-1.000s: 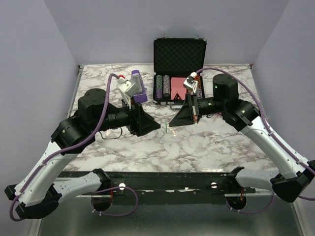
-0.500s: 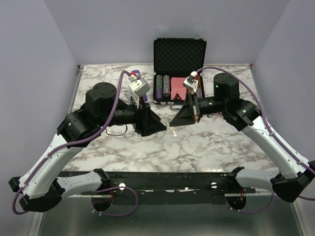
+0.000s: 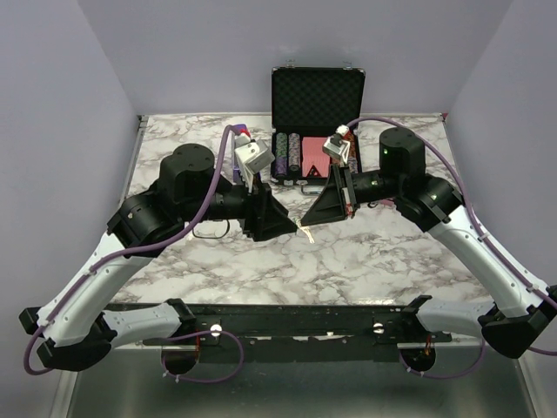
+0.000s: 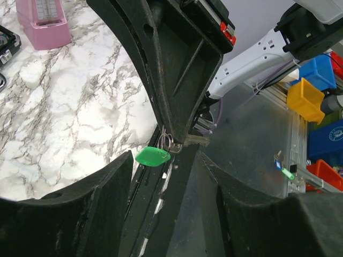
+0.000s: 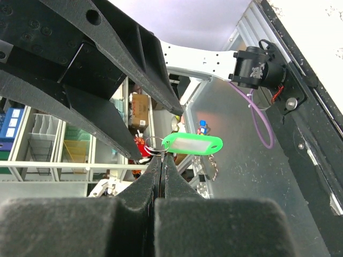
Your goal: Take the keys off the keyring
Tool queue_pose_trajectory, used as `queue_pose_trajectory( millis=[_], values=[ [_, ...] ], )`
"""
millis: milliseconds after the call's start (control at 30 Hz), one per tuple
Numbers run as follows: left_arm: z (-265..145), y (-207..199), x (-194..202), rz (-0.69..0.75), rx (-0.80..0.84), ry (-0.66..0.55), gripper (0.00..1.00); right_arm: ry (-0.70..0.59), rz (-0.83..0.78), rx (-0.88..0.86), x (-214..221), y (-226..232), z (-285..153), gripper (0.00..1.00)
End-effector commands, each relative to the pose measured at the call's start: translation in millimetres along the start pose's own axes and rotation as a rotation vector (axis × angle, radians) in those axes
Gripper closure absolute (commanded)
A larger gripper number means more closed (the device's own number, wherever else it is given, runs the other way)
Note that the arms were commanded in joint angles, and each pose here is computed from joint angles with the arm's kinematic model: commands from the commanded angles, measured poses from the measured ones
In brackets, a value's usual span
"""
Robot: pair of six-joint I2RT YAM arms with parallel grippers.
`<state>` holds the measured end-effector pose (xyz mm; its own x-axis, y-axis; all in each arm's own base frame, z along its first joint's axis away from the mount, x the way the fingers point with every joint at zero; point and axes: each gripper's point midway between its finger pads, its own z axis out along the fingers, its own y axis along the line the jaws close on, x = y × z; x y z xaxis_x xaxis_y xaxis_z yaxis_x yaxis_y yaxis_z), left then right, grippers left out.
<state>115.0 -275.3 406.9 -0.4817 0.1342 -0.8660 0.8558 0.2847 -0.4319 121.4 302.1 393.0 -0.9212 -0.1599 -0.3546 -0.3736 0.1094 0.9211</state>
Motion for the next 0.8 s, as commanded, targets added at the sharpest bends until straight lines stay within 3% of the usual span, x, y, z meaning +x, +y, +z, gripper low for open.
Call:
queue_pose_trajectory(
  millis=[0,133,467,767],
  values=[
    [2,-11,-8,0.045,0.050,-0.001,0.43,0.036,-0.022,-0.040,8,19,-4,0.99],
    [6,-12,-6,0.048,0.054,0.009,0.45,0.039,-0.030,-0.047,9,22,-4,0.99],
    [7,-12,-6,0.050,0.056,0.019,0.71,0.047,-0.050,-0.067,13,26,-6,0.99],
    [6,-18,-5,0.048,0.083,0.029,0.85,0.058,-0.084,-0.111,16,33,-7,0.99]
  ],
)
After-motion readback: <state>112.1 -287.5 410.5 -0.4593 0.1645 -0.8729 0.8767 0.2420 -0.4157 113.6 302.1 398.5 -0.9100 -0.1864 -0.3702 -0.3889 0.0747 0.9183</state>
